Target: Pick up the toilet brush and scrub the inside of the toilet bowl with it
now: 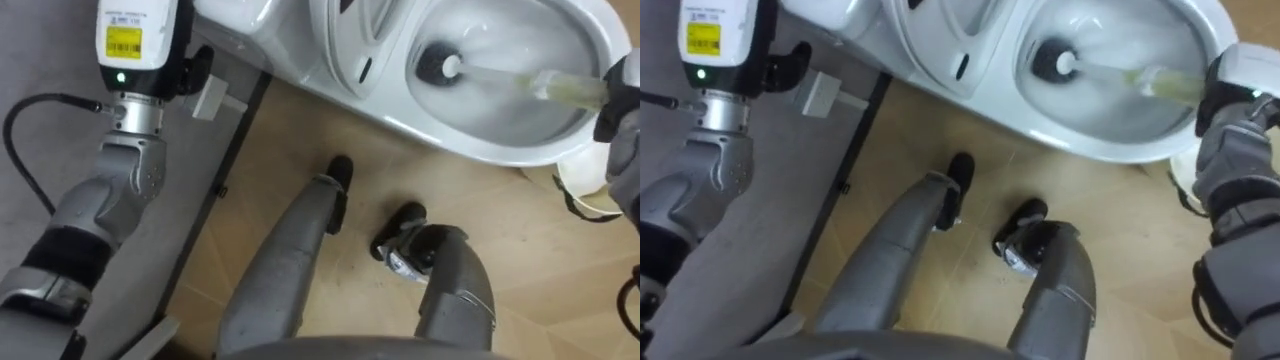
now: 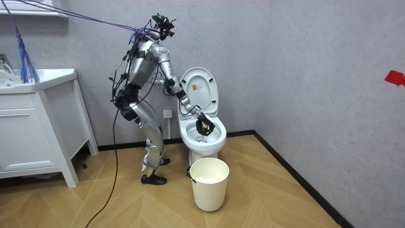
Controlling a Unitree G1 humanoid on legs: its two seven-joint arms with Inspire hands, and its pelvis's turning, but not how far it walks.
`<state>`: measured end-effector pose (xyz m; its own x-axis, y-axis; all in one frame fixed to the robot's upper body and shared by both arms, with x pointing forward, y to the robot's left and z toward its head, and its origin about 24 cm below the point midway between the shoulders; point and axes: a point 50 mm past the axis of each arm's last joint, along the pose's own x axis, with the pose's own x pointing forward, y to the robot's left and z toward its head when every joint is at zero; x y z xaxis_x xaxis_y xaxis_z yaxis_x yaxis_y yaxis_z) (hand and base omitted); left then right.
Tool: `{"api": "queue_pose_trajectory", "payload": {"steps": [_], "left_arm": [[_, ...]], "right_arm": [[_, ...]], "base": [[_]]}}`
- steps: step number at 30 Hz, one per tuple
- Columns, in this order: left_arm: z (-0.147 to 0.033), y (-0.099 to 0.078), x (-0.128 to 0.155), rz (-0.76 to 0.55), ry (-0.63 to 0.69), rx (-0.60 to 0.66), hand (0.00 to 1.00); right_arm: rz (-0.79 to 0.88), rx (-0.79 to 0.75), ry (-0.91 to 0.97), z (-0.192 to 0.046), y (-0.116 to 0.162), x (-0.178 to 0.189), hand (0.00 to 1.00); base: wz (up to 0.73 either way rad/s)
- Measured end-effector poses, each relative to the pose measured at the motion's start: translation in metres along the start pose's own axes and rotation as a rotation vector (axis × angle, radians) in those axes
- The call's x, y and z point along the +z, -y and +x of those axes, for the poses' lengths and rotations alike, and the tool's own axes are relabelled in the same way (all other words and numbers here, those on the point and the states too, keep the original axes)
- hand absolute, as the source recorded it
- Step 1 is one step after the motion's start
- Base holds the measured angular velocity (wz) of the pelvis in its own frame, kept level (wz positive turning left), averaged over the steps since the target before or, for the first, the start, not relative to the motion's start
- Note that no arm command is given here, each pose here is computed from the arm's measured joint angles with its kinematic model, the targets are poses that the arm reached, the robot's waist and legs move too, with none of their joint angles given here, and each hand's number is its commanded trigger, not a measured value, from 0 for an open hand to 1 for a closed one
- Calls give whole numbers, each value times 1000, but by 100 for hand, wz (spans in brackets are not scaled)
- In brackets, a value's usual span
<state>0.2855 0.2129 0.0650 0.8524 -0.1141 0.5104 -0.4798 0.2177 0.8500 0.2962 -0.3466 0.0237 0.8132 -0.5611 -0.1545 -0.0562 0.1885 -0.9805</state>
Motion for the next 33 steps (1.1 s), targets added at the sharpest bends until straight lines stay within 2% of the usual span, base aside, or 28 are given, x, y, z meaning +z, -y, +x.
{"api": "queue_pose_trajectory", "payload": {"steps": [13, 19, 26, 33], "left_arm": [[1, -4, -6, 20, -62, 44, 0], [-3, -5, -11, 31, -87, 42, 0], [-12, -5, -21, 71, -147, 30, 0], [-22, -1, -27, 101, -193, -44, 0]], "right_arm": [[449, -11, -196, 0, 0, -10, 100], [517, -32, -190, 2, 7, -7, 100], [490, -64, -112, 4, 17, 7, 100], [308, -98, 44, 0, 20, 23, 100]], "base": [[-1], [-2], [-7], [-5]]}}
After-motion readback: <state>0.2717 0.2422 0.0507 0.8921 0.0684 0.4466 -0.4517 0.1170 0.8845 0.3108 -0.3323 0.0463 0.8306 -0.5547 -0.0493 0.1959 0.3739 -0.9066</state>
